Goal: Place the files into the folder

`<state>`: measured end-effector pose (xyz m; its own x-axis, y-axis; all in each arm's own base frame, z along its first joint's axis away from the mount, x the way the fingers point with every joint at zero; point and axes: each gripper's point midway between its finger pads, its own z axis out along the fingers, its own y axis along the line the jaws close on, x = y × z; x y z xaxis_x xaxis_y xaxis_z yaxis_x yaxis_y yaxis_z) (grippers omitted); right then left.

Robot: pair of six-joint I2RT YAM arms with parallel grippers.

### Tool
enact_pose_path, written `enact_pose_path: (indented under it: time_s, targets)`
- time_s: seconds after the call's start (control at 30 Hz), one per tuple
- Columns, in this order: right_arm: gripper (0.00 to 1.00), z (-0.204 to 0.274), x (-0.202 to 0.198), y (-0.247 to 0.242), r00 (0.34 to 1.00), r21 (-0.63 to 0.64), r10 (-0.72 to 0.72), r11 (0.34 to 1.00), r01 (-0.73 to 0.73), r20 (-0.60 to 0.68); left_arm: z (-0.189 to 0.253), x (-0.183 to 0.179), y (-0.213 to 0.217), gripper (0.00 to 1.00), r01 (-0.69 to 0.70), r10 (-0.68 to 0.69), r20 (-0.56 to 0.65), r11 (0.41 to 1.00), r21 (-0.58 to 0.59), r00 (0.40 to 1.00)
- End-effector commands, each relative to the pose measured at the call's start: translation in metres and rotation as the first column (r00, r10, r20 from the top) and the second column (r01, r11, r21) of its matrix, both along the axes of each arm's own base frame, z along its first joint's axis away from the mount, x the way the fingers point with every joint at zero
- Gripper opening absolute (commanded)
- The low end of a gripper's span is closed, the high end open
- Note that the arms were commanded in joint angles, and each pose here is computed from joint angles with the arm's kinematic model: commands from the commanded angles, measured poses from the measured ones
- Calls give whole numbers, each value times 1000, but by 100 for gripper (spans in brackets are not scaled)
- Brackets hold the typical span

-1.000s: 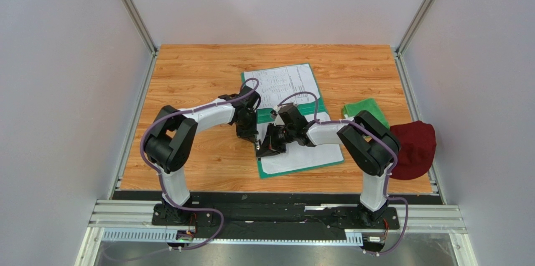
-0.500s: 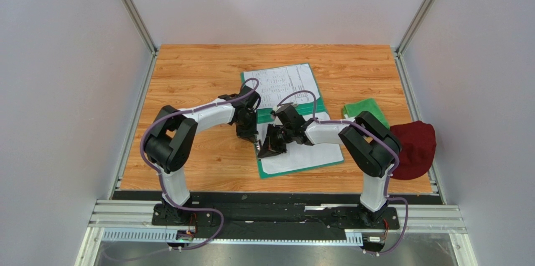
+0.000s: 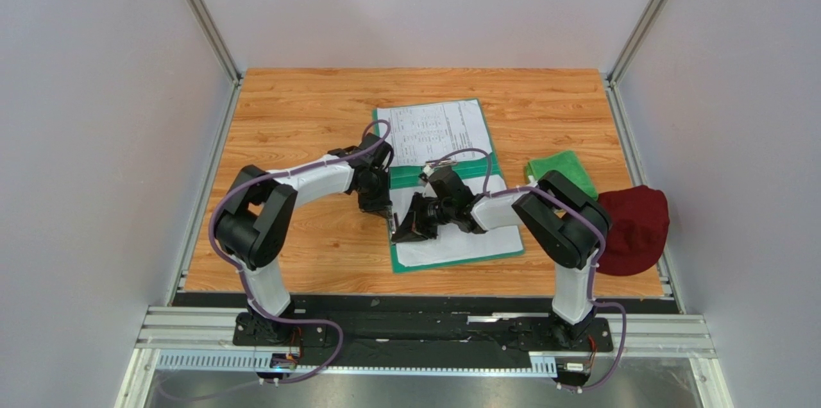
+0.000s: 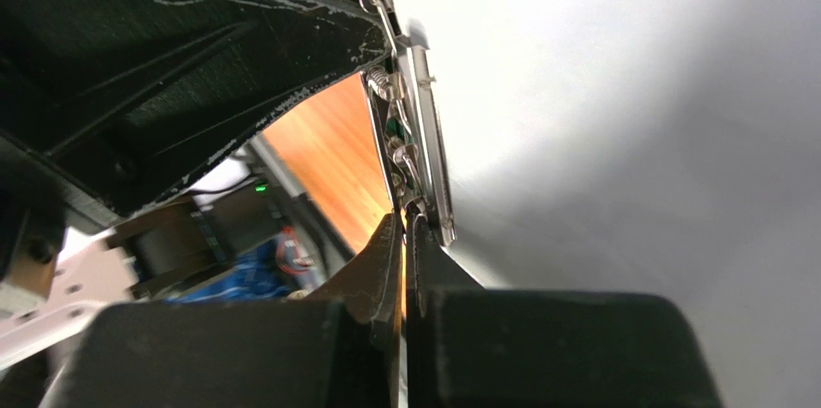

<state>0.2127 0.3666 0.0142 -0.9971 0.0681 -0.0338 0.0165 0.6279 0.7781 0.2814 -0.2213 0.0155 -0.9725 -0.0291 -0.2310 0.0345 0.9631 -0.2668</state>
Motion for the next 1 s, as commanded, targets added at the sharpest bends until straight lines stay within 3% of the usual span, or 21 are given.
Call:
enact_pose_path:
  time_s: [0.0,0.1,0.27,0.5,0.53,0.6,0.77,0.97]
  targets:
    - [0,-56,-24,-22,983,-73,-88,994,77,-163,-28,-24,37,0,6,2,-60,991,135,998]
    - [3,-43,-25,-11,976,20,-89,995,94,-197,-24,-25,37,0,4,3,-54,992,127,999]
    - [7,-42,-24,-13,981,-5,-68,998,68,-179,-17,-23,36,0,2,2,-36,993,118,999]
    - [9,-46,-21,-32,992,-159,-58,986,40,-112,-13,-22,37,0,4,-1,-28,993,120,1000]
    - [1,-47,-17,-35,994,-191,-61,981,42,-92,-14,-21,37,0,4,-1,-25,992,124,1000]
    - [0,-56,-20,-50,995,-292,-45,956,17,-90,-19,-20,38,0,5,-1,-33,991,134,999]
    - [0,-50,-21,-58,998,-325,-21,946,0,-60,-32,-20,44,0,7,2,-55,987,163,998]
    - [0,-68,-25,-93,999,-492,-19,871,-3,-41,-34,-19,46,0,2,8,-59,986,165,998]
